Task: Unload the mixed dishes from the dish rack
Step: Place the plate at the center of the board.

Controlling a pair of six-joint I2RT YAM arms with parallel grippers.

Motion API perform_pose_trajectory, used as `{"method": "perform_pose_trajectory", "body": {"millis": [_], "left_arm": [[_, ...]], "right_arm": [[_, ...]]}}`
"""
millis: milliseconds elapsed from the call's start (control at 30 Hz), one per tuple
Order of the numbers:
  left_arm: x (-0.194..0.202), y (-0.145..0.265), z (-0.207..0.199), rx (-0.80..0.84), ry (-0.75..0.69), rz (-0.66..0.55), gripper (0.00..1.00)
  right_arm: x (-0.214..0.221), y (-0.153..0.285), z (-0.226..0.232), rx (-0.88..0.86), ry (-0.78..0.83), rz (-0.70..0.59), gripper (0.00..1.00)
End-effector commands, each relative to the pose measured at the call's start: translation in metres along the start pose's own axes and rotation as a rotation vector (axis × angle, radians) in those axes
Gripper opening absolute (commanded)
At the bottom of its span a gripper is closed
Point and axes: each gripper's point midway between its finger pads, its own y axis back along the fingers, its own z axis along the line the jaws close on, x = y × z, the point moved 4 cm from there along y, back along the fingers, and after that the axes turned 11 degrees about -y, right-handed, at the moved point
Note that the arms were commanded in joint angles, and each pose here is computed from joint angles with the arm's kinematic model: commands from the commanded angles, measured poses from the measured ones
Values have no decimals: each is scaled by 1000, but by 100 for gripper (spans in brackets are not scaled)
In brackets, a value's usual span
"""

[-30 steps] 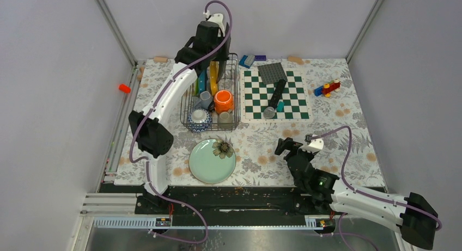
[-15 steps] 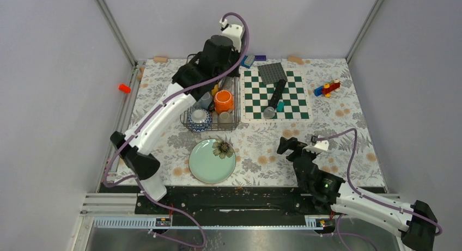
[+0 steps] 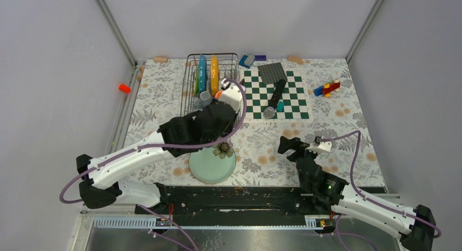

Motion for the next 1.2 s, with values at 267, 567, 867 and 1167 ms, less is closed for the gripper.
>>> {"method": "perform_pose_trajectory", "body": {"millis": [267, 567, 867, 1167], "left_arm": [[14, 61, -7, -144, 188, -87, 0], [62, 65, -2, -303, 68, 108, 0], [101, 42, -25, -335, -41, 253, 0], [124, 19, -43, -408, -154, 329, 0]], "right_arm": [[2, 1, 3, -12, -38, 7, 100], [2, -1, -1, 5, -27, -12, 100], [1, -2, -5, 22, -24, -28, 100], [0, -2, -8, 35, -16, -42, 100]]}}
